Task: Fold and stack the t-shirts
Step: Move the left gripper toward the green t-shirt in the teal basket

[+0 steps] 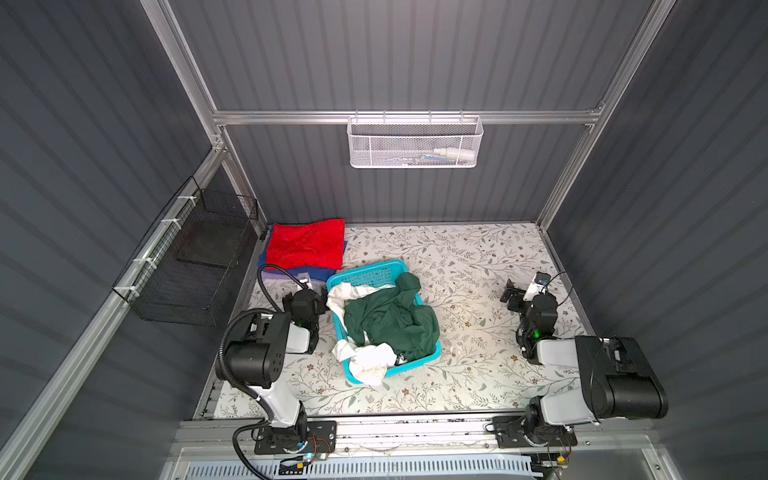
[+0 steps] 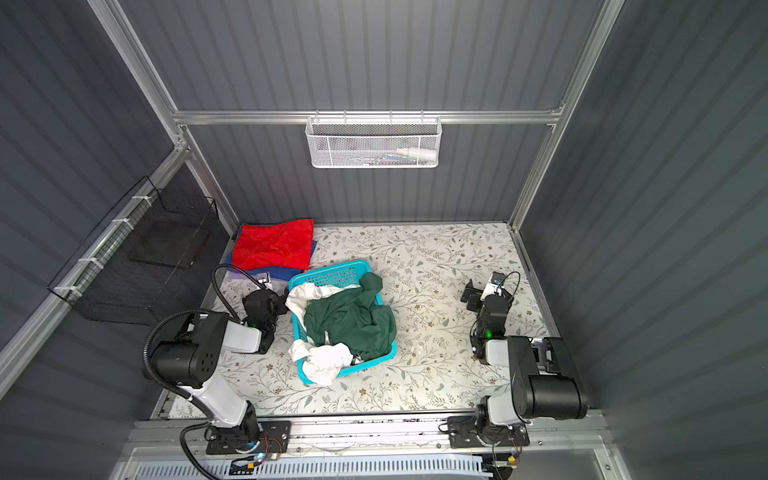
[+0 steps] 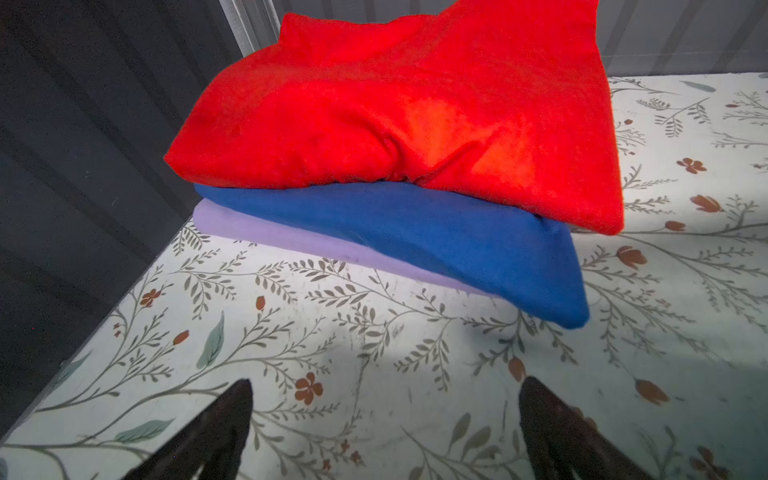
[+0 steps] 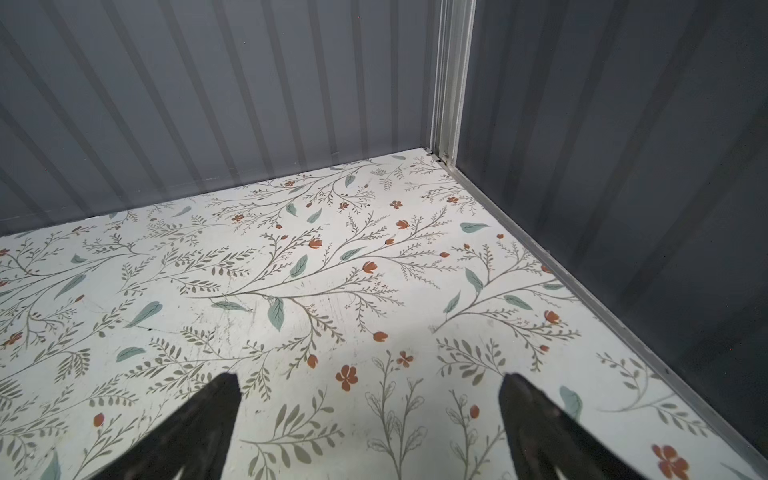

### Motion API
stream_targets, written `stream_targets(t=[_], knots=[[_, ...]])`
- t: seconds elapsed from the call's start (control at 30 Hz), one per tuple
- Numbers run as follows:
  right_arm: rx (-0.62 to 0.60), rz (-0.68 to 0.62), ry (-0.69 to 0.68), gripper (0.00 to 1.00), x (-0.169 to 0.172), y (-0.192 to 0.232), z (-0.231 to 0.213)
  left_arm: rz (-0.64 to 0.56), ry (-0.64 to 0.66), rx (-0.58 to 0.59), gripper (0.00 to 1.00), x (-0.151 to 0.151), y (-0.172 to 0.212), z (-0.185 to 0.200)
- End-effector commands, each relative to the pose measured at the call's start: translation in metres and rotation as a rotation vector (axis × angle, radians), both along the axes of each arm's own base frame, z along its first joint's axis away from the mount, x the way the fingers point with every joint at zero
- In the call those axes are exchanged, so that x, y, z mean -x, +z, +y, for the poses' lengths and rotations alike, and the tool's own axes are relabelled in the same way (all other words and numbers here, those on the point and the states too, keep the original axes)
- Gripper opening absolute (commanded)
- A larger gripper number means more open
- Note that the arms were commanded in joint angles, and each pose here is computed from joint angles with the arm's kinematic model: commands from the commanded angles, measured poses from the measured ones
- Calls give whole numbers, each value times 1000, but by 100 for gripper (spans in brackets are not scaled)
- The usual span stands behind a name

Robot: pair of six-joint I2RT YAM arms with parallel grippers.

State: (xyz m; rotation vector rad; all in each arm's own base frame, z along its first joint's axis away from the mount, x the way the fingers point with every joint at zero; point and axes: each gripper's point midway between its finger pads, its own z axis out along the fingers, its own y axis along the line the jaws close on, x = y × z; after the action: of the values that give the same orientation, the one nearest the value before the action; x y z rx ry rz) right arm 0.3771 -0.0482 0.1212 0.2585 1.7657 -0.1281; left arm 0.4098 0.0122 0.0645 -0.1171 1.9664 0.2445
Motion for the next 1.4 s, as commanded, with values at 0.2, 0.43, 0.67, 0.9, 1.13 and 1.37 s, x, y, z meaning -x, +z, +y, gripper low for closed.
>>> stream_targets(t=[0.2, 0.43, 0.67, 0.9, 1.13, 1.37], knots=[[-1, 7, -4, 99, -3, 0, 0, -21, 22, 5, 100, -1, 4, 4], [3, 9, -4, 99, -3, 0, 0, -17, 19, 9, 100, -2, 3, 4], [11, 10, -3, 99, -3, 0, 2, -17, 20, 8, 100, -2, 3, 4], [39, 21, 20, 99, -4, 7, 10, -29, 47, -1, 100, 2, 19, 8], [208, 106, -31, 99, -16, 34, 32, -77, 130, 14, 100, 18, 54, 20], [-109, 167, 102, 99, -8, 66, 76, -41, 174, 111, 100, 32, 102, 16]])
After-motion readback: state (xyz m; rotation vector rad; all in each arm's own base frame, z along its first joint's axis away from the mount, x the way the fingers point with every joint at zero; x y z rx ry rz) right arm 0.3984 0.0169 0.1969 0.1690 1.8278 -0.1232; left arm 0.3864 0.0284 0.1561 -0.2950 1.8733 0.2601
